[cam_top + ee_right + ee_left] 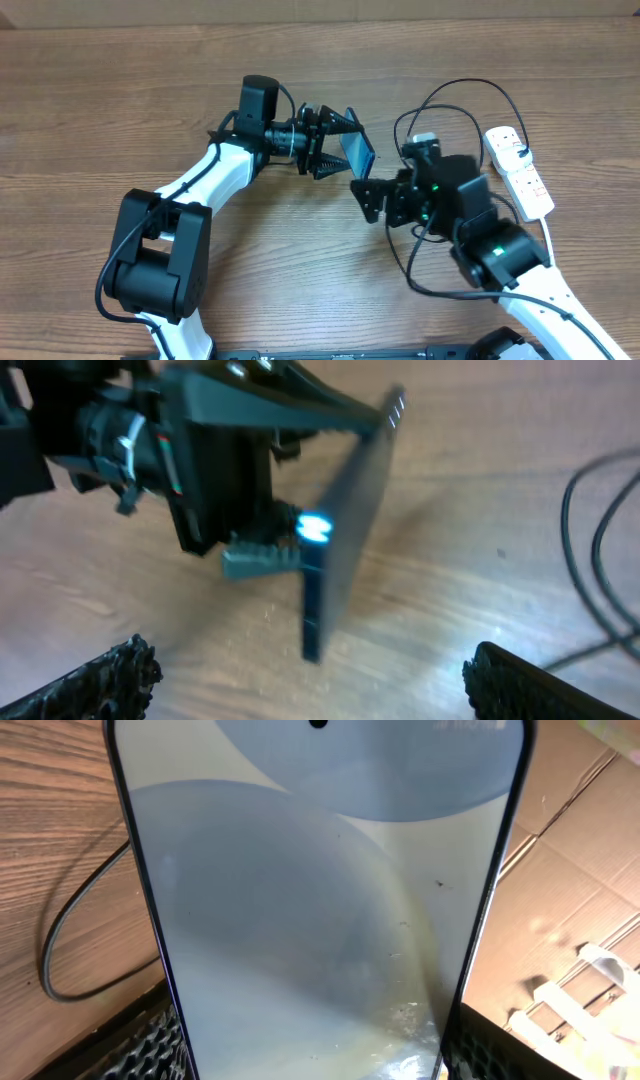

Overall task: Plug charger to phone and switch on socket
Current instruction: 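Reach the right gripper toward the upright phone held by the left gripper, then grasp the phone with the right gripper and release the left gripper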

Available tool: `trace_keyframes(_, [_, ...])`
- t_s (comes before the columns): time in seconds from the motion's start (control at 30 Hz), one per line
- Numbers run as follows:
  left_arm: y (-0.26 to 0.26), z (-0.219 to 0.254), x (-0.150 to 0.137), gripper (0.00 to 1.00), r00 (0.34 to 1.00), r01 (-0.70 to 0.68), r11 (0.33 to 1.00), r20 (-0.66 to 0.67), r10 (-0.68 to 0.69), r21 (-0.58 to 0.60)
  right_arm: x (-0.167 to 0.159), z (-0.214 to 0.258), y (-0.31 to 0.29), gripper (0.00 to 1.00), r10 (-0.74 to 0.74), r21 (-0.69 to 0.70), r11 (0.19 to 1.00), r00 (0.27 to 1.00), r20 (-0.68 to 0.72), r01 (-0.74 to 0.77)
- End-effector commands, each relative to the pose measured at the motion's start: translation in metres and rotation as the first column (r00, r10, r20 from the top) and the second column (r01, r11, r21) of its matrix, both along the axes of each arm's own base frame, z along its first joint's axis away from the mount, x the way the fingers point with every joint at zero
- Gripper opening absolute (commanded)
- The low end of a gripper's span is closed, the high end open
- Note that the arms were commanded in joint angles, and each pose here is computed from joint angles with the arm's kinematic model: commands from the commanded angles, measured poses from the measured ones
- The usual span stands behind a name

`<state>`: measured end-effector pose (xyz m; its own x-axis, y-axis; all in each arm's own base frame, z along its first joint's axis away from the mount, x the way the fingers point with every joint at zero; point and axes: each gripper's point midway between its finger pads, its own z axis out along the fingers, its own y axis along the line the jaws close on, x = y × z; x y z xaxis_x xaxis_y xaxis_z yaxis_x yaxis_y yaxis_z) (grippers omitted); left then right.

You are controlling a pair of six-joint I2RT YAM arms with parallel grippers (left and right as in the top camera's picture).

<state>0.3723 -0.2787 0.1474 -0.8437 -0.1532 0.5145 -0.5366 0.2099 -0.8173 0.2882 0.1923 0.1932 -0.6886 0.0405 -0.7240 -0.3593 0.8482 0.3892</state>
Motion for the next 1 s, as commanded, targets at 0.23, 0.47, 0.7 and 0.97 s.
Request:
trace_keyframes(0.23, [0.000, 0.005, 0.003, 0.36, 1.000, -0.001, 1.000, -0.007, 0.001, -0.012, 0.033, -0.018, 0.012, 0.93, -0.123, -0.141, 0.980, 0.985, 0.121, 0.139])
trace_keyframes(0.47, [-0.001, 0.005, 0.003, 0.36, 1.000, 0.000, 1.000, -0.007, 0.000, -0.012, 0.046, -0.021, 0.018, 0.76, -0.143, -0.131, 0.978, 0.978, 0.150, 0.163])
trace_keyframes(0.7, [-0.001, 0.004, 0.003, 0.36, 1.000, -0.002, 1.000, -0.006, 0.002, -0.010, 0.050, -0.026, 0.020, 0.62, -0.142, -0.134, 0.978, 0.979, 0.148, 0.162])
trace_keyframes(0.97, [-0.005, 0.004, 0.000, 0.36, 1.000, 0.006, 1.000, -0.005, -0.006, -0.008, 0.057, -0.034, 0.026, 0.54, -0.142, -0.132, 0.978, 0.978, 0.150, 0.162])
